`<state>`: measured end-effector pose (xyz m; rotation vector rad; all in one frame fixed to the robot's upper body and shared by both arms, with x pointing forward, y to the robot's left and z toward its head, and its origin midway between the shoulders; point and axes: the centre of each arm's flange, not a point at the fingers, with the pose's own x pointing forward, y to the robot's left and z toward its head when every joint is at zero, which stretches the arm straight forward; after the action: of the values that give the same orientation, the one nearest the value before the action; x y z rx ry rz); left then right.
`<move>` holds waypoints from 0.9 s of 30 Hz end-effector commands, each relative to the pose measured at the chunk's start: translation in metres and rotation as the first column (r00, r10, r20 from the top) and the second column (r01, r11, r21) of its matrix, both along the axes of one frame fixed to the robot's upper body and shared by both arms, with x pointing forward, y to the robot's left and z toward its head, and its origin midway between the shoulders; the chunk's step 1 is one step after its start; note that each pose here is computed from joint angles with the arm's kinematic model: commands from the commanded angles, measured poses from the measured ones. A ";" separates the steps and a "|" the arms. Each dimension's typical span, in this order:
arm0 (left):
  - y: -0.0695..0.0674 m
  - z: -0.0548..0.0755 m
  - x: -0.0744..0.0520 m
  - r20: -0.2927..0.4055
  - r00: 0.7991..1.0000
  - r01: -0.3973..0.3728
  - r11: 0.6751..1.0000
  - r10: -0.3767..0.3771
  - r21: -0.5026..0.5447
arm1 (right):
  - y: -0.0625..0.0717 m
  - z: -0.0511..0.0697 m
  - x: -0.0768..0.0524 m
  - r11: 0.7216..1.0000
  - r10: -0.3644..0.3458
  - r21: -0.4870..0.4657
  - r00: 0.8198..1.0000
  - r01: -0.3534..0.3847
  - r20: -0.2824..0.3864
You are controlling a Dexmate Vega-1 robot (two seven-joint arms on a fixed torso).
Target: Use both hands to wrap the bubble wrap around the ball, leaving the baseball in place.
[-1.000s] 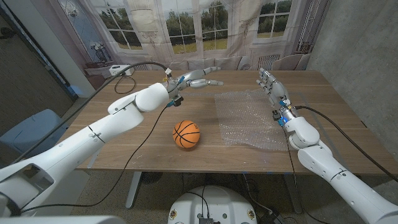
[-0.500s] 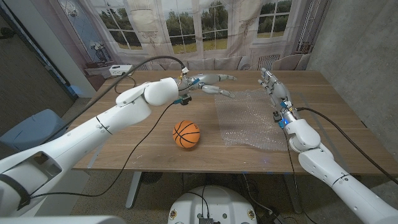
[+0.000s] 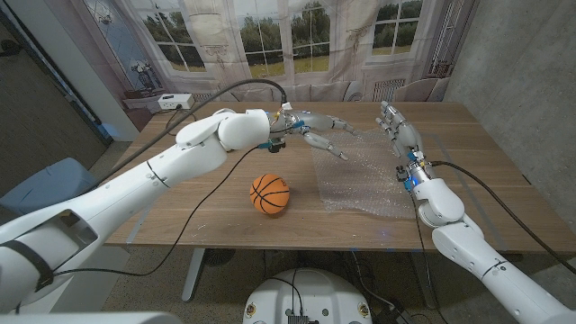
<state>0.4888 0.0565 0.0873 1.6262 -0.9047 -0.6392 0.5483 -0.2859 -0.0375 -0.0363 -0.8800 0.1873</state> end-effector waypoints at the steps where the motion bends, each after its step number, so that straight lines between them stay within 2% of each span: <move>1: -0.021 -0.010 -0.012 0.028 1.000 -0.015 0.983 0.010 0.185 | -0.004 -0.013 -0.008 0.999 -0.016 0.029 1.000 0.016 -0.002; 12: -0.034 -0.021 -0.020 0.041 0.998 -0.051 0.955 0.041 0.294 | -0.006 -0.017 -0.011 0.999 -0.018 0.038 1.000 0.018 0.004; 21: -0.042 -0.040 -0.023 0.093 0.993 -0.094 0.934 0.066 0.344 | -0.008 -0.026 -0.010 0.999 -0.009 0.047 1.000 0.010 -0.006; 27: -0.046 -0.053 -0.025 0.137 0.988 -0.115 0.924 0.069 0.366 | -0.008 -0.028 -0.011 0.999 0.010 0.044 1.000 -0.010 0.003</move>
<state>0.4681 0.0183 0.0549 1.9703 -0.8270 -0.7127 0.5383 -0.2927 -0.0590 -0.0038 -0.8829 0.1601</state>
